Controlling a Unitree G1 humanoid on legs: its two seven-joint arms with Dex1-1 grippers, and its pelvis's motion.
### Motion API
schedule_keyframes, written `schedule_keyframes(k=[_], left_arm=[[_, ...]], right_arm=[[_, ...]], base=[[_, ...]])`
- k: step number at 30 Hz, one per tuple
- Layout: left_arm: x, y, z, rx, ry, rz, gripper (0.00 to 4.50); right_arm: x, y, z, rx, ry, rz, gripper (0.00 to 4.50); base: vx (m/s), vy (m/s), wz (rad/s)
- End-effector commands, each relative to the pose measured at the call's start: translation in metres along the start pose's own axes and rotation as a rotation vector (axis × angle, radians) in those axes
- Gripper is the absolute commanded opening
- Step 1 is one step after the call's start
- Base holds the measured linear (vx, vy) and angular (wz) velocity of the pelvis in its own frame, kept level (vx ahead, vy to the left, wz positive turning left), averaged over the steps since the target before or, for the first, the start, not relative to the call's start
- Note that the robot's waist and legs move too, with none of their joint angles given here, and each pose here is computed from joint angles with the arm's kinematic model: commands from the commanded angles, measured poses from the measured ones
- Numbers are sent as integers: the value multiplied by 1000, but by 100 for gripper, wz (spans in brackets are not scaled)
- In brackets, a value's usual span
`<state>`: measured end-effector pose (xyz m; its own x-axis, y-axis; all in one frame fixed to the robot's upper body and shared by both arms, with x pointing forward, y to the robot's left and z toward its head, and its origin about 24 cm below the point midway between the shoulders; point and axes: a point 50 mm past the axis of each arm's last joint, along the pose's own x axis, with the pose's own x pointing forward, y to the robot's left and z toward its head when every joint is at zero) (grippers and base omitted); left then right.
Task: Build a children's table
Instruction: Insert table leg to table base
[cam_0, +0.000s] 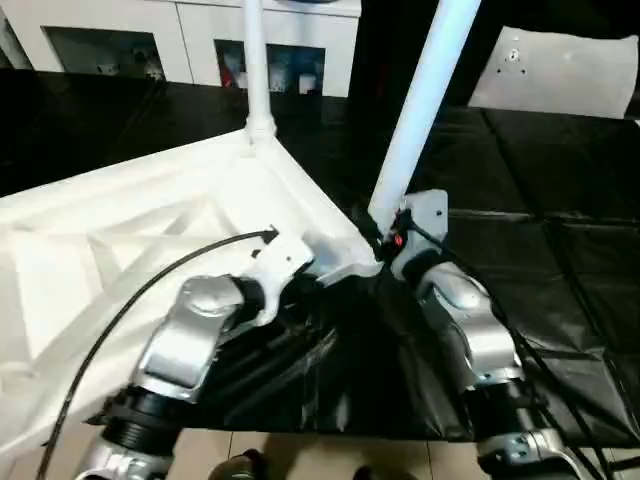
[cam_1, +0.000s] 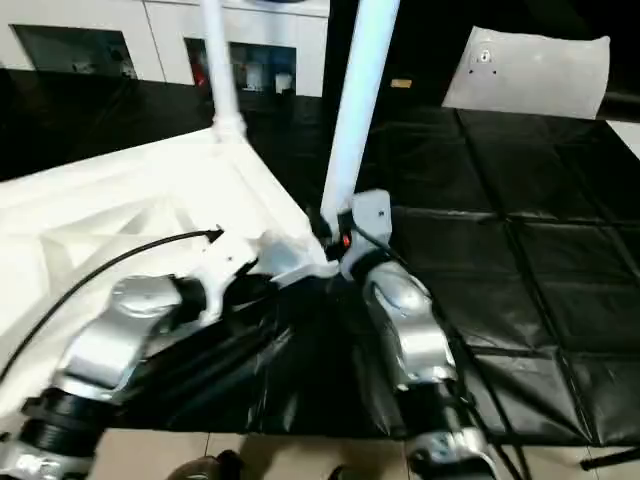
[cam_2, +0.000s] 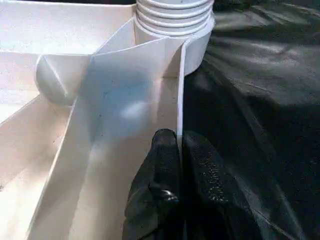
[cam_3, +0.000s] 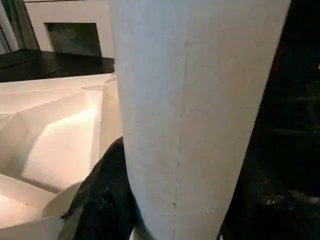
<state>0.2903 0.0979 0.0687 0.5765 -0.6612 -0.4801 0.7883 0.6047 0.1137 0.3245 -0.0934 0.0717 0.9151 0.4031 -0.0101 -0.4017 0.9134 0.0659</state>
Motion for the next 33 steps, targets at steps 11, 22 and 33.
schedule_keyframes(k=[11, 22, 33], left_arm=[[3, 6, -11, 13, 64, 28, 0], [-4, 27, -19, 100, 57, -34, 0], [-18, 44, -32, 217, 100, -249, 0]], right_arm=[[-17, 8, -57, 114, 236, -4, 258], [-37, -5, -47, 147, 155, 35, 360], [-72, -29, -20, 72, 84, 278, 444]], base=[[0, 0, 0], [0, 0, 0], [0, 0, 0]])
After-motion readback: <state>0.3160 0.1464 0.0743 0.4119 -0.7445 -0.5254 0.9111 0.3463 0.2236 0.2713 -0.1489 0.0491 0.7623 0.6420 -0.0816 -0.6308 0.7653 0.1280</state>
